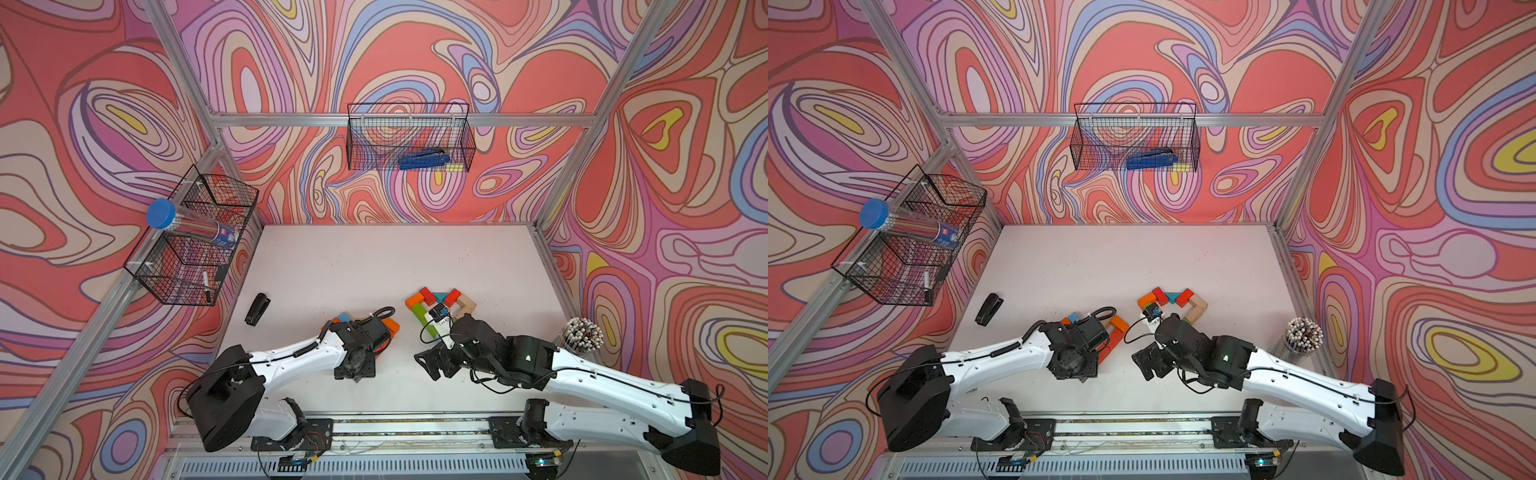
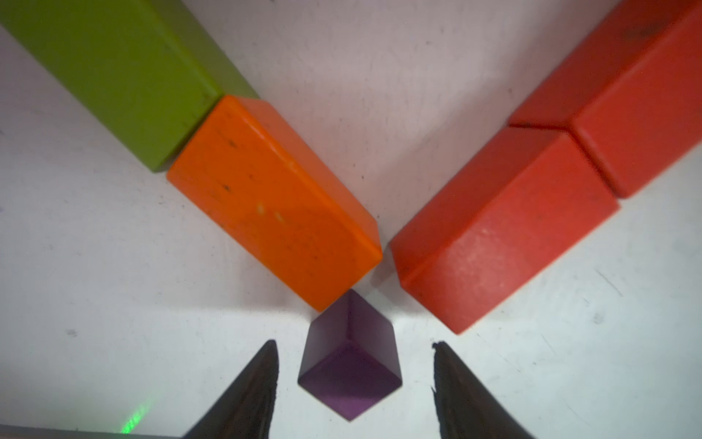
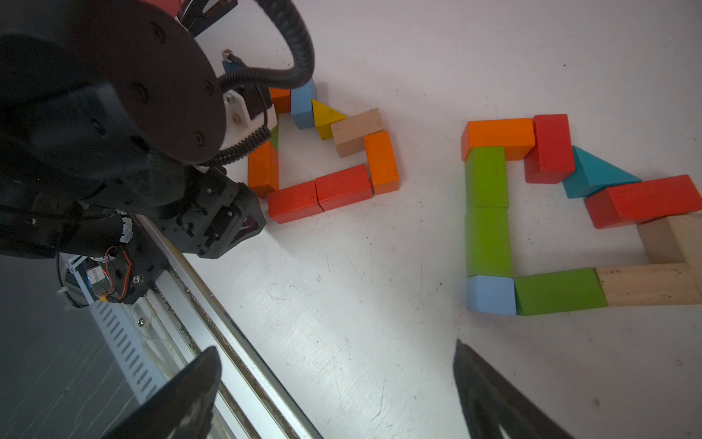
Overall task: Assemble a heart with building blocks
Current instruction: Assemble the building block at the center of the board, then adjust the building block at the center of the board, then reset both arms
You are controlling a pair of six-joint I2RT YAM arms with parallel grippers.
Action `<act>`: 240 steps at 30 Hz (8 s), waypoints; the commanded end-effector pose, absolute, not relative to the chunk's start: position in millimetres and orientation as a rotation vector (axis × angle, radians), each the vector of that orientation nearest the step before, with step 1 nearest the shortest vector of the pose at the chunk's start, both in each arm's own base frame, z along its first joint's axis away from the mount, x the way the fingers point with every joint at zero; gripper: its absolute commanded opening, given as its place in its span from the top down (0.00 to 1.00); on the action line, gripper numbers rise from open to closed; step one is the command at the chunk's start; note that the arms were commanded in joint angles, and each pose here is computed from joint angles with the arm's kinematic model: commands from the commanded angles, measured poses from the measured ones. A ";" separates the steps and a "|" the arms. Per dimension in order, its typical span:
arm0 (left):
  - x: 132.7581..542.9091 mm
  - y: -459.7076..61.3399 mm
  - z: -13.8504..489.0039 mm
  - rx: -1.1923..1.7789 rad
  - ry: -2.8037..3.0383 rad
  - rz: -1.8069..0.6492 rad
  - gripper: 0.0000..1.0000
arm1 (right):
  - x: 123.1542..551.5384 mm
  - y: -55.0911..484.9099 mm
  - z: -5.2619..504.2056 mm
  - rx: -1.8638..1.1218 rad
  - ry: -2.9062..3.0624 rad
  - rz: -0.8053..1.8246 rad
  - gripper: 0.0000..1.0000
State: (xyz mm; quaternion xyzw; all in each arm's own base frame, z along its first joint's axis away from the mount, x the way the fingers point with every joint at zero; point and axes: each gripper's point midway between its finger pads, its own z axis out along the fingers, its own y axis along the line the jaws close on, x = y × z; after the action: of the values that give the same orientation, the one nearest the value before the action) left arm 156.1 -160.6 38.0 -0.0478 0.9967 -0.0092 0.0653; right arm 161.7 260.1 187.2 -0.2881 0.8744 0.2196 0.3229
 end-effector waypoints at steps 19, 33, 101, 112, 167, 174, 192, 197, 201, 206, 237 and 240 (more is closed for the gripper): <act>137.3 -159.4 19.4 -0.145 3.052 0.024 0.68 | 165.6 258.1 184.1 -0.742 2.302 0.546 0.04; 151.3 -168.3 24.4 -0.084 3.030 0.058 0.70 | 164.9 252.3 185.9 -0.724 2.298 0.542 0.04; 201.9 -181.5 126.4 0.031 2.835 -0.250 0.11 | 221.2 275.8 237.8 -0.634 2.126 0.462 0.04; 310.7 -156.3 198.0 0.045 2.475 -0.290 0.00 | 333.1 196.5 236.8 -0.312 2.084 0.151 0.02; 318.4 -91.8 47.3 -0.275 2.921 -0.144 0.00 | 322.3 219.8 213.9 -0.385 2.221 0.371 0.02; 312.9 -92.5 42.0 -0.320 2.945 -0.152 0.00 | 322.3 219.9 212.3 -0.387 2.224 0.369 0.02; 303.8 -96.8 39.9 -0.348 2.969 -0.203 0.00 | 322.7 221.4 209.6 -0.391 2.228 0.374 0.02; 302.5 -99.2 39.0 -0.346 2.974 -0.219 0.00 | 322.7 222.0 208.3 -0.393 2.231 0.376 0.02; 302.6 -98.2 38.8 -0.348 2.973 -0.212 0.00 | 322.1 222.2 206.9 -0.392 2.235 0.380 0.02; 305.3 -93.7 43.0 -0.342 2.958 -0.176 0.00 | 320.8 222.6 207.1 -0.393 2.234 0.387 0.02; 350.2 -90.5 162.6 -0.128 2.471 -0.228 0.00 | 333.2 141.5 230.3 -0.171 2.012 -0.014 0.02; 354.1 -87.1 166.8 -0.132 2.435 -0.208 0.00 | 334.5 133.5 229.9 -0.180 1.962 -0.064 0.02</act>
State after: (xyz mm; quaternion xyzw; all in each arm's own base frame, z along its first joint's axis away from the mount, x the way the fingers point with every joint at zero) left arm 346.7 -93.1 153.6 -0.0546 0.9470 -0.0902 0.3035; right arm 328.6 143.1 215.3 -0.0863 0.8535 -0.0079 0.5138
